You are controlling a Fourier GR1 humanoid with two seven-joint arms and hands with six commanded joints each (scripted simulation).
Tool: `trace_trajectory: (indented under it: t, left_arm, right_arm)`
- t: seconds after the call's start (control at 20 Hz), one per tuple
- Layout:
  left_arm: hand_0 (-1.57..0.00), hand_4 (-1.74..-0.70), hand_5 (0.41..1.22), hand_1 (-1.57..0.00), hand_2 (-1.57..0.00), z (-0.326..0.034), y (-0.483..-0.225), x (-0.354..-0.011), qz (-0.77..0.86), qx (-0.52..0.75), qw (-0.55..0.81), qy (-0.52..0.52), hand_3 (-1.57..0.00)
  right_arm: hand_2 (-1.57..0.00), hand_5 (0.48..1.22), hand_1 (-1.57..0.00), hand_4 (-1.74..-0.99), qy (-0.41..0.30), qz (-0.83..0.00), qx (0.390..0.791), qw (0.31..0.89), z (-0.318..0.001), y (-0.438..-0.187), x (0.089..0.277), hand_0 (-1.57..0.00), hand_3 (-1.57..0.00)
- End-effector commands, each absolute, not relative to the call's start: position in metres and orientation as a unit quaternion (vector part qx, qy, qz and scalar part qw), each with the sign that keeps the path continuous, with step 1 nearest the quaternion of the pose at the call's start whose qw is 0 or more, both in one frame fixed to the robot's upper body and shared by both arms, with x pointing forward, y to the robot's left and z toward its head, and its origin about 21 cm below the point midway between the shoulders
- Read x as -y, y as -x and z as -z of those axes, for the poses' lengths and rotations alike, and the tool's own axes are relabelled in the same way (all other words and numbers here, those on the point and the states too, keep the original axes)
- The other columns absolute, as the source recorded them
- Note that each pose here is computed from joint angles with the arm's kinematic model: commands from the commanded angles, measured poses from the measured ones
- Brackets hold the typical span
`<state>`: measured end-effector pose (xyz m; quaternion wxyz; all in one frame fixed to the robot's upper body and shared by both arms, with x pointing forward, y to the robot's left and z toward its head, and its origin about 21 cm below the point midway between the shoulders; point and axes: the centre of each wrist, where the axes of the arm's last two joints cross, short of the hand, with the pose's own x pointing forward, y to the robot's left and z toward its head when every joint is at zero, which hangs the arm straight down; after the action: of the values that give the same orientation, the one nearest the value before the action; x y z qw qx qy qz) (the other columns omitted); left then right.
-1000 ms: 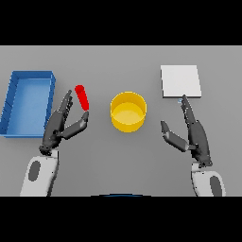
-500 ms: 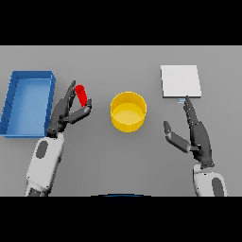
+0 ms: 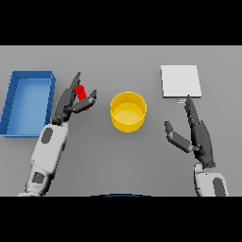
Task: Pick up the red beaker and tilt it to pour out 1 green nut into yellow bowl. Pick up the yellow bowl and place it on the metallic measuring scale.
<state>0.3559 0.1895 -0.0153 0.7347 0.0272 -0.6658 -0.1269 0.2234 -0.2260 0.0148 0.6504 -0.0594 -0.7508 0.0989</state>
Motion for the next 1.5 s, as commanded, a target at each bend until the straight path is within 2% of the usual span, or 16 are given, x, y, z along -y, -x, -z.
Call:
trace_trajectory:
  t: [0.0, 0.15, 0.2, 0.25, 0.3, 0.35, 0.45, 0.55, 0.65, 0.7, 0.85, 1.0, 1.25, 1.4, 1.45]
  left_arm:
    - [0.0, -1.32, 0.71, 0.0, 0.0, 0.011, -0.362, -0.188, 0.127, 0.667, 0.734, -0.026, 0.0]
    - [0.0, -1.36, 0.735, 0.0, 0.0, 0.017, -0.364, -0.184, 0.125, 0.68, 0.722, -0.016, 0.0]
    - [0.0, -1.39, 0.752, 0.0, -0.03, 0.019, -0.365, -0.181, 0.119, 0.681, 0.723, -0.015, 0.0]
    - [-0.08, -1.42, 0.77, -0.08, -0.12, 0.017, -0.368, -0.181, 0.111, 0.68, 0.724, -0.016, -0.08]
    - [-0.25, -1.44, 0.795, -0.28, -0.31, 0.018, -0.368, -0.179, 0.099, 0.679, 0.727, -0.014, -0.22]
    - [-0.46, -1.44, 0.881, -0.48, -0.5, 0.02, -0.368, -0.175, 0.091, 0.678, 0.73, -0.013, -0.49]
    - [-0.86, -1.44, 1.003, -0.87, -0.89, 0.019, -0.369, -0.173, 0.097, 0.681, 0.725, -0.041, -0.88]
    - [-1.12, -1.44, 1.082, -1.13, -1.13, 0.022, -0.37, -0.169, 0.108, 0.694, 0.711, -0.045, -1.13]
    - [-1.28, -1.45, 1.132, -1.29, -1.29, 0.024, -0.369, -0.166, 0.1, 0.699, 0.707, -0.041, -1.29]
    - [-1.34, -1.51, 1.132, -1.34, -1.35, 0.024, -0.371, -0.167, 0.097, 0.702, 0.704, -0.048, -1.34]
    - [-1.45, -1.62, 1.117, -1.45, -1.46, 0.022, -0.371, -0.168, 0.084, 0.71, 0.698, -0.038, -1.45]
    - [-1.51, -1.68, 1.103, -1.51, -1.51, 0.013, -0.37, -0.169, 0.088, 0.728, 0.679, -0.041, -1.51]
    - [-1.55, -1.72, 1.101, -1.55, -1.55, -0.03, -0.377, -0.166, 0.126, 0.75, 0.646, -0.071, -1.55]
    - [-1.56, -1.73, 1.119, -1.56, -1.56, -0.048, -0.38, -0.158, 0.244, 0.735, 0.624, -0.11, -1.56]
    - [-1.56, -1.73, 1.121, -1.56, -1.56, -0.051, -0.38, -0.156, 0.273, 0.729, 0.617, -0.119, -1.56]
  right_arm:
    - [0.0, 0.682, 0.0, -1.315, 0.061, -0.099, 0.749, 0.652, -0.014, -0.224, 0.223, 0.0, 0.0]
    - [0.0, 0.682, 0.0, -1.298, 0.061, -0.101, 0.744, 0.658, -0.011, -0.223, 0.222, 0.0, 0.0]
    - [0.0, 0.683, 0.0, -1.295, 0.067, -0.103, 0.748, 0.652, -0.013, -0.224, 0.225, 0.0, 0.0]
    - [0.0, 0.684, 0.0, -1.291, 0.071, -0.102, 0.75, 0.649, -0.016, -0.226, 0.227, 0.0, 0.0]
    - [0.0, 0.684, 0.0, -1.289, 0.069, -0.104, 0.749, 0.651, -0.013, -0.222, 0.228, 0.0, 0.0]
    - [0.0, 0.685, 0.0, -1.286, 0.07, -0.104, 0.749, 0.65, -0.014, -0.224, 0.229, 0.0, 0.0]
    - [0.0, 0.683, 0.0, -1.283, 0.073, -0.102, 0.745, 0.655, -0.012, -0.225, 0.23, 0.0, 0.0]
    - [0.0, 0.684, 0.0, -1.29, 0.066, -0.1, 0.75, 0.651, -0.017, -0.226, 0.226, 0.0, 0.0]
    - [0.0, 0.682, 0.0, -1.293, 0.063, -0.102, 0.75, 0.65, -0.014, -0.224, 0.225, 0.0, 0.0]
    - [0.0, 0.681, 0.0, -1.296, 0.06, -0.102, 0.746, 0.656, -0.011, -0.227, 0.222, 0.0, 0.0]
    - [0.0, 0.679, 0.0, -1.288, 0.058, -0.109, 0.754, 0.645, -0.013, -0.23, 0.22, 0.0, 0.0]
    - [0.0, 0.671, 0.0, -1.263, 0.063, -0.115, 0.752, 0.646, -0.009, -0.228, 0.221, 0.0, 0.0]
    - [0.0, 0.673, 0.0, -1.245, 0.068, -0.121, 0.757, 0.639, -0.01, -0.23, 0.216, 0.0, 0.0]
    - [0.0, 0.688, 0.0, -1.245, 0.085, -0.125, 0.756, 0.637, -0.013, -0.226, 0.222, 0.0, 0.0]
    - [0.0, 0.691, 0.0, -1.243, 0.083, -0.127, 0.753, 0.64, -0.011, -0.226, 0.218, 0.0, 0.0]
